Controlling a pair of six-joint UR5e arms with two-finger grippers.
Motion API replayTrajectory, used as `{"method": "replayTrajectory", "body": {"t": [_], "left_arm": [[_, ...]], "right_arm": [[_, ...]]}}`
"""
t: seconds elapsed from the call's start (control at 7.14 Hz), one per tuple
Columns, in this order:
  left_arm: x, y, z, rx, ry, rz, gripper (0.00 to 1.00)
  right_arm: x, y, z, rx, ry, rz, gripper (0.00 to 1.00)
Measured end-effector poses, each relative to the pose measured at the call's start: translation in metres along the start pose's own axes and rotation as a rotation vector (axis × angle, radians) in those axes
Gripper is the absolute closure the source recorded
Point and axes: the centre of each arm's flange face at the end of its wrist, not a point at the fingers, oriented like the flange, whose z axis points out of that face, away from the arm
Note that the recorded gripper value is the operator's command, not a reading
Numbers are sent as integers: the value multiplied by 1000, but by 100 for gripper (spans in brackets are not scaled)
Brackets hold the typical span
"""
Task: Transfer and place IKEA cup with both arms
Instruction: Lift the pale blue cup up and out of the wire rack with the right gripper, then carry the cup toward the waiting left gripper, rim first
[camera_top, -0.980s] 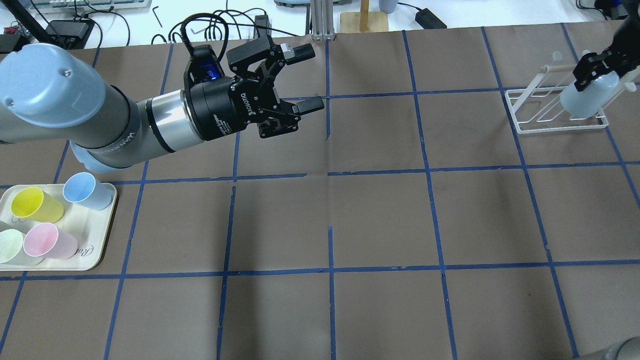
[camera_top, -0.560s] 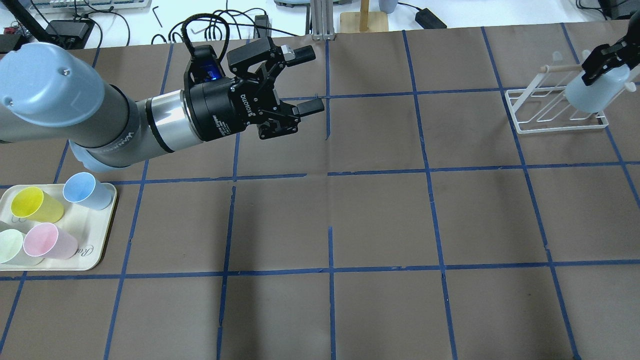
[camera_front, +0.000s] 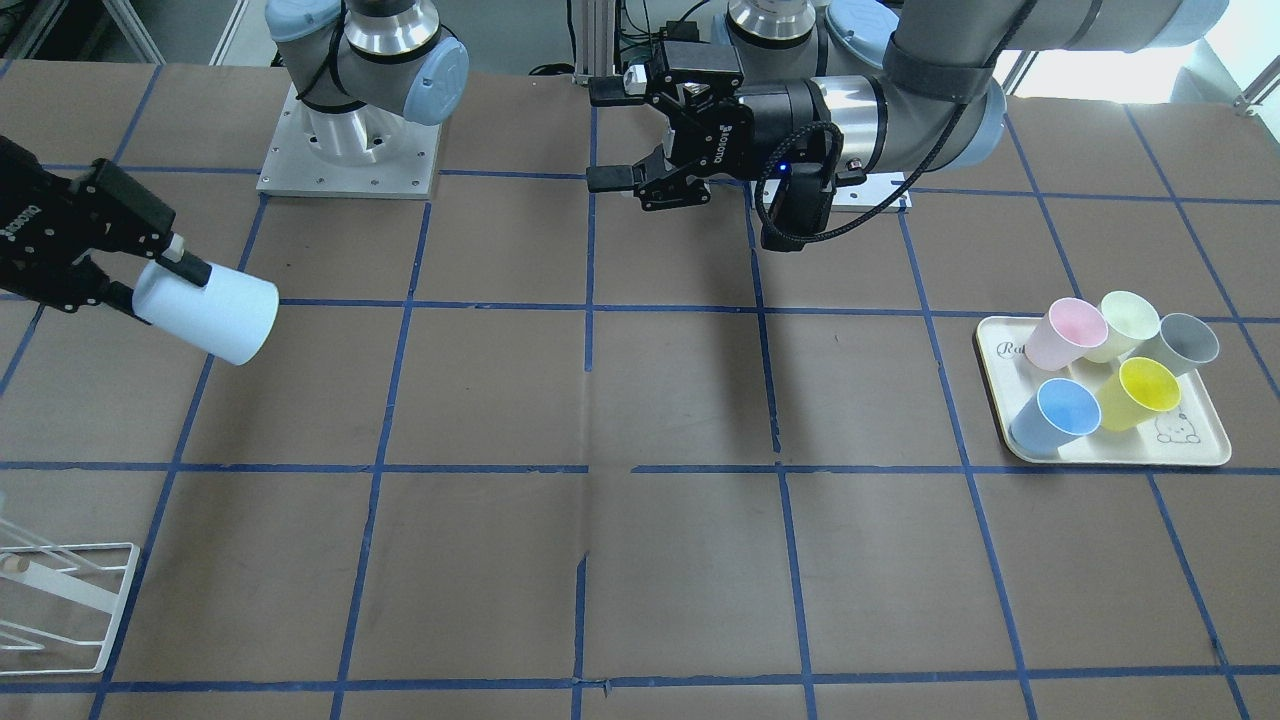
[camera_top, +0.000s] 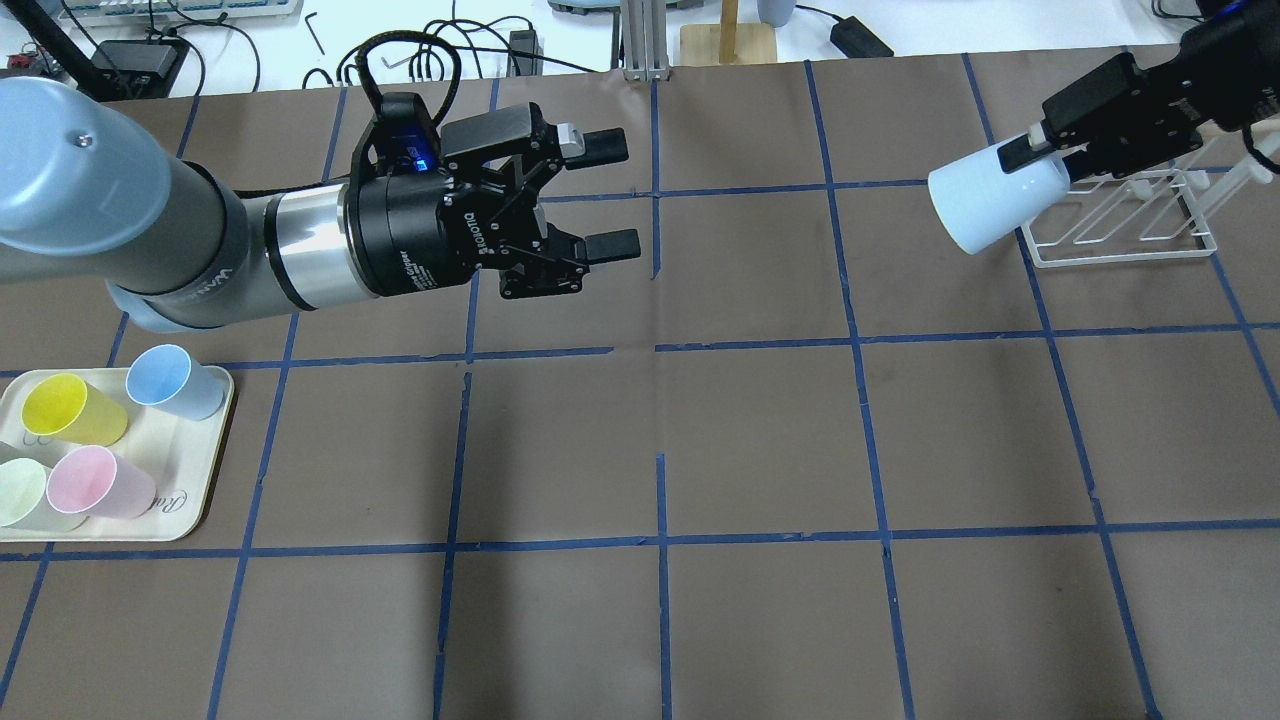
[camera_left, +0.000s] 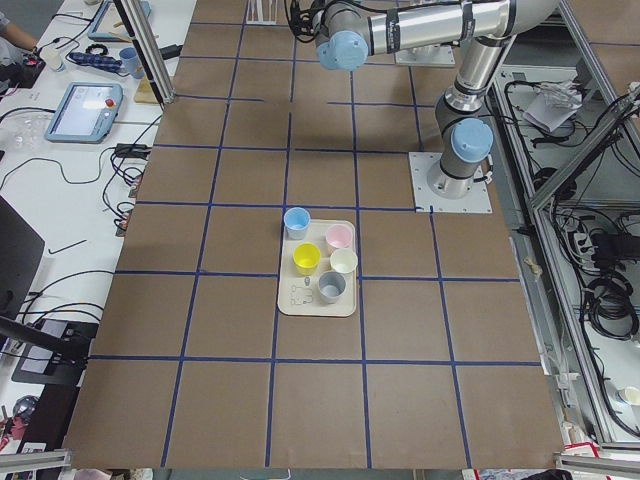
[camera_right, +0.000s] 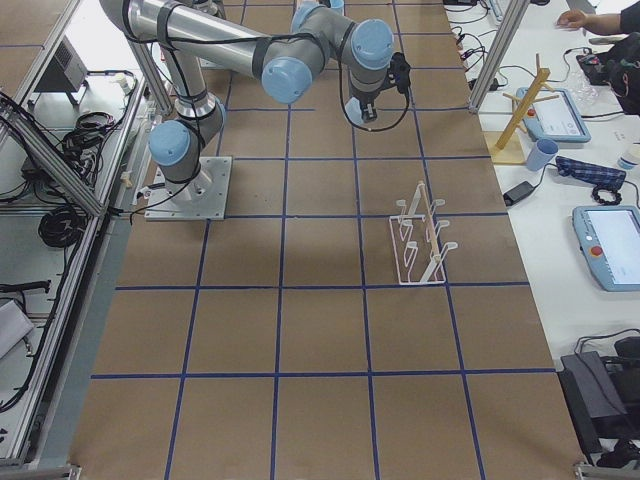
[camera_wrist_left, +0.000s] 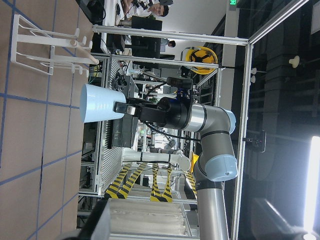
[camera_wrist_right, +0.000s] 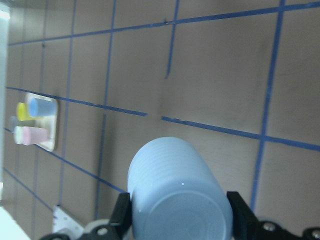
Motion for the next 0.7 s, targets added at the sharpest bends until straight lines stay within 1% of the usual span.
{"method": "replayTrajectory", "body": {"t": [0.14, 0.28, 0.42, 0.56, 0.7], "left_arm": [[0, 0, 0, 1, 0, 5, 0], [2, 0, 0, 4, 2, 14, 0], [4, 1, 0, 7, 3, 28, 0], [4, 1, 0, 10, 5, 40, 0], [3, 1, 0, 12, 5, 45, 0]], "right_arm": [[1, 7, -2, 37, -182, 136, 100], [1, 13, -2, 69, -332, 262, 100], [-1, 17, 2, 94, -449, 370, 100], [-2, 21, 6, 101, -523, 449, 100], [-1, 27, 14, 90, -567, 509, 100]]}}
